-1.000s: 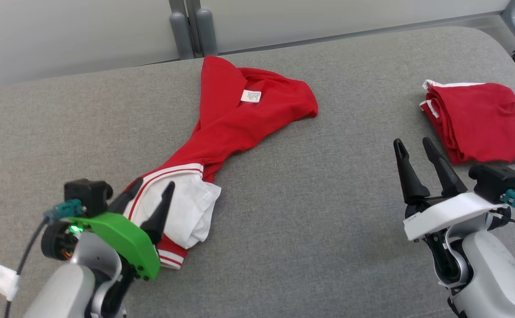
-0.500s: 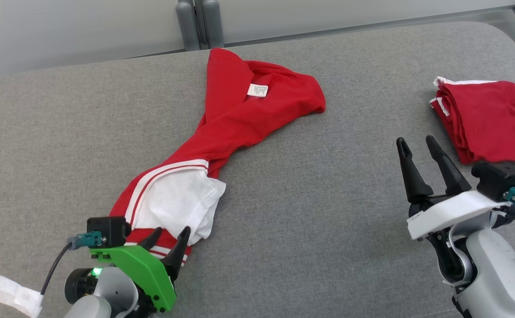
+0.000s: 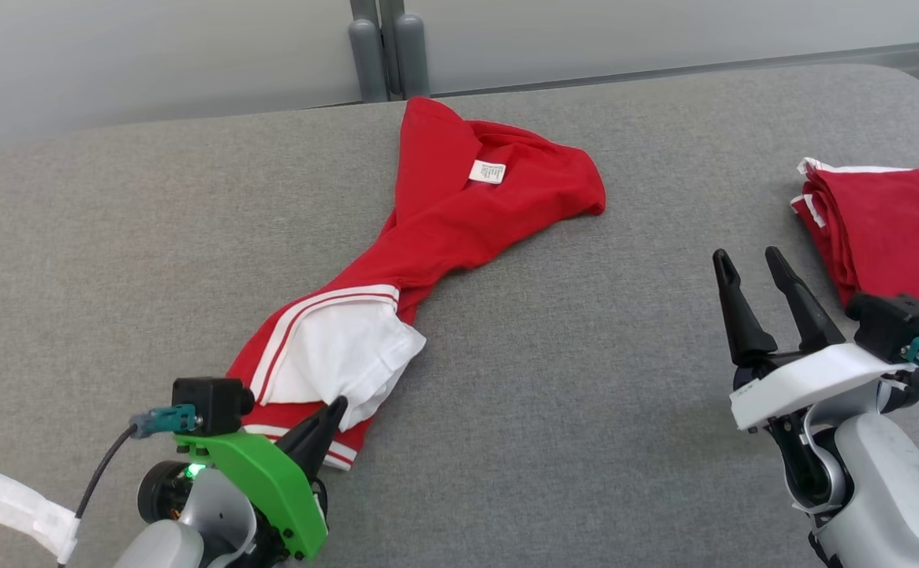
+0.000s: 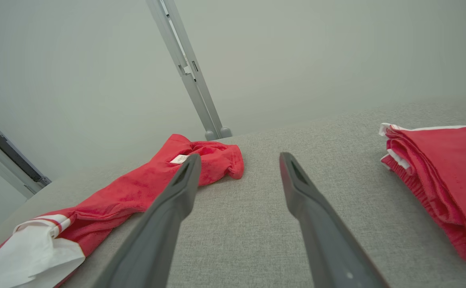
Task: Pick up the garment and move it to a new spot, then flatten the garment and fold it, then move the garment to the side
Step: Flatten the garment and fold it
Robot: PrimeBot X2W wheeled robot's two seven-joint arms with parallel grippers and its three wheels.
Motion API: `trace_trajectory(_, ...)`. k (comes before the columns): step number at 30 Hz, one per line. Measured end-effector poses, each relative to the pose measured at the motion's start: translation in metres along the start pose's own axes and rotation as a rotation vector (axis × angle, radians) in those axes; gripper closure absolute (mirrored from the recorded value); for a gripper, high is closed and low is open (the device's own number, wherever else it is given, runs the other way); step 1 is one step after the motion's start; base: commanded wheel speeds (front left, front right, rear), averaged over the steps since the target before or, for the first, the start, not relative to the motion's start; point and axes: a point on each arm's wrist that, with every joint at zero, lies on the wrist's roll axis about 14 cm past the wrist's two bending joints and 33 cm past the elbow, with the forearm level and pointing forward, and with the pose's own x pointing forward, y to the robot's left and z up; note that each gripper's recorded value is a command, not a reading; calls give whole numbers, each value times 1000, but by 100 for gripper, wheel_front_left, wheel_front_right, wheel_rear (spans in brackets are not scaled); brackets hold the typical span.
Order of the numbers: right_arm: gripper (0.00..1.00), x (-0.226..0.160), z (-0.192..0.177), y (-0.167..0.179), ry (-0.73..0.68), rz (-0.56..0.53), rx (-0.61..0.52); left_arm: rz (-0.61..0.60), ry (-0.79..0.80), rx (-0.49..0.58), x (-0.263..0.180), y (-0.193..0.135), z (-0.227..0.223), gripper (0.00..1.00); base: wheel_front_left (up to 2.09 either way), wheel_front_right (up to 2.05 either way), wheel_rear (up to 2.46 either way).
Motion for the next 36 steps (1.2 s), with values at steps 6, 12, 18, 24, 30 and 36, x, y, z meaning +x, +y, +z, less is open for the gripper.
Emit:
trace_trajectory(6, 0, 4, -4, 14, 9, 37, 11, -32, 67, 35, -37, -4, -10, 100, 0, 0, 0)
trace_trajectory(12, 0, 9, -6, 25, 15, 68, 17, 67, 146, -21, -80, 20, -29, 100, 0, 0, 0)
trace_trajectory(18, 0, 10, -8, 24, 34, 68, 13, 180, 158, -131, -106, 50, -41, 100, 0, 0, 0)
trace_trajectory(24, 0, 5, -22, 16, 104, 46, 10, 241, 113, -226, -104, 74, -55, 2, 0, 0, 0)
trace_trajectory(30, 0, 2, -33, 20, 153, 56, 6, 267, -31, -110, -93, 84, -32, 0, 0, 0, 0)
trace_trajectory(36, 0, 7, -46, 30, 210, 89, 4, 327, -200, 48, -102, 86, 5, 0, 0, 0, 0)
